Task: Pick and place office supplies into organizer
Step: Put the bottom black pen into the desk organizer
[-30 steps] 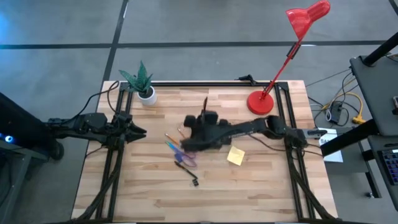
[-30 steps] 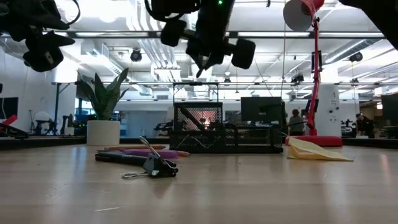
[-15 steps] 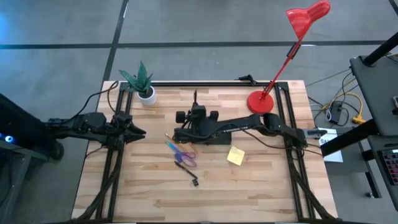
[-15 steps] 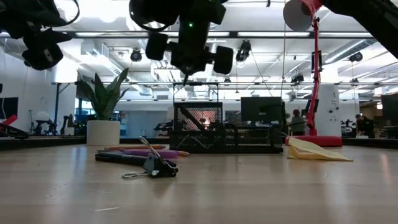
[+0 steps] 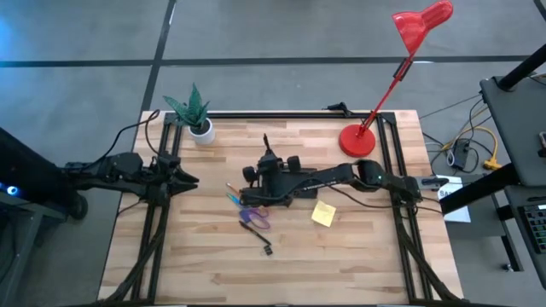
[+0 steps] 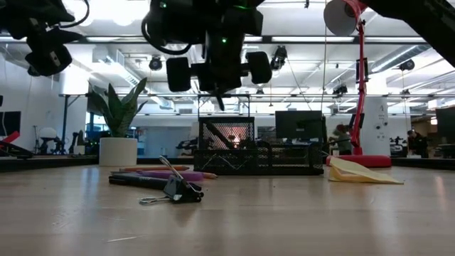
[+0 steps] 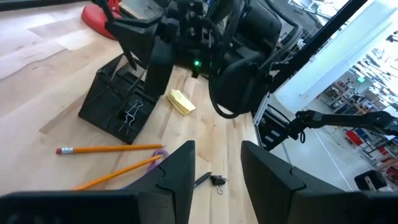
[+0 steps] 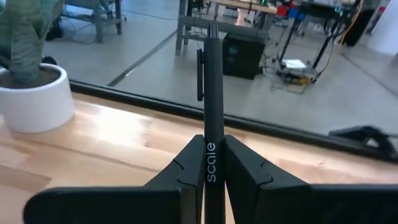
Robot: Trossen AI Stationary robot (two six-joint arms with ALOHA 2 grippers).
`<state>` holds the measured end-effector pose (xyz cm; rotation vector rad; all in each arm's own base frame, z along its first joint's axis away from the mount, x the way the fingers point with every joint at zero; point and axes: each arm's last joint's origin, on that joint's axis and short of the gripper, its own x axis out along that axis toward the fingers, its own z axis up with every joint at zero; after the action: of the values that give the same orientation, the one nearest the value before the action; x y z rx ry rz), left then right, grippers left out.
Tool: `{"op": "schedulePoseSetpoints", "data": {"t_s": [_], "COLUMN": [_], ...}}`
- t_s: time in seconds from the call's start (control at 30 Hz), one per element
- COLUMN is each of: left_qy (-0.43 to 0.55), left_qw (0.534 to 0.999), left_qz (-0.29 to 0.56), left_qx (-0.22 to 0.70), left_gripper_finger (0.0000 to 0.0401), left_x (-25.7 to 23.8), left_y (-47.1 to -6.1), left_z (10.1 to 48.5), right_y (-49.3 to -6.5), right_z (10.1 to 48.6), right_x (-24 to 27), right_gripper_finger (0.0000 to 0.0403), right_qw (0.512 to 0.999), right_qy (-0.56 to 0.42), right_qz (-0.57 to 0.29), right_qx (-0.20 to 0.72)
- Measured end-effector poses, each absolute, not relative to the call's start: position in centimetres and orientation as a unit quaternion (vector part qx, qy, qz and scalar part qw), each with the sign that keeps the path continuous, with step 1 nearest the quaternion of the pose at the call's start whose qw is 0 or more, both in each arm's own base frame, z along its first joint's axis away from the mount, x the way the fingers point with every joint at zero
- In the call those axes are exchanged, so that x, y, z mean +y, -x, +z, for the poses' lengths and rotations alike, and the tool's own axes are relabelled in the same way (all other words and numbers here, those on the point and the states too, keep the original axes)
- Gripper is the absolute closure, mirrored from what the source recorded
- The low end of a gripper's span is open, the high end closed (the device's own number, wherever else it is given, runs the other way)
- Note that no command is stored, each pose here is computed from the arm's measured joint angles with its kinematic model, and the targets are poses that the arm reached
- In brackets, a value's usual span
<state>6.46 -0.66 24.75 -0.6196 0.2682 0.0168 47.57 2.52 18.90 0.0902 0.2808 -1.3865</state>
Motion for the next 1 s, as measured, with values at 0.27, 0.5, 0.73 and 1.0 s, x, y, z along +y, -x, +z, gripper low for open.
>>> {"op": "schedulePoseSetpoints", "data": {"t_s": [0.27,0.5,0.73,1.0], "left_qy": [0.305,0.305,0.306,0.302], "left_qw": [0.945,0.945,0.945,0.946], "left_qz": [0.005,0.004,0.004,0.004], "left_qx": [0.12,0.121,0.119,0.12], "left_gripper_finger": [0.0285,0.0285,0.0285,0.0285], "left_x": [-0.7,-0.7,-0.7,-0.7], "left_y": [-6.5,-6.5,-6.5,-6.5], "left_z": [25.0,25.0,25.0,25.0], "right_y": [-46.5,-45.4,-45.1,-45.5], "right_z": [16.5,14.6,14.3,16.0], "right_x": [3.1,4.1,5.0,6.0], "right_gripper_finger": [0.0365,0.0364,0.0363,0.0326], "right_qw": [0.756,0.759,0.764,0.773], "right_qy": [-0.029,0.005,0.021,0.054], "right_qz": [-0.642,-0.633,-0.622,-0.602], "right_qx": [0.125,0.149,0.171,0.193]}}
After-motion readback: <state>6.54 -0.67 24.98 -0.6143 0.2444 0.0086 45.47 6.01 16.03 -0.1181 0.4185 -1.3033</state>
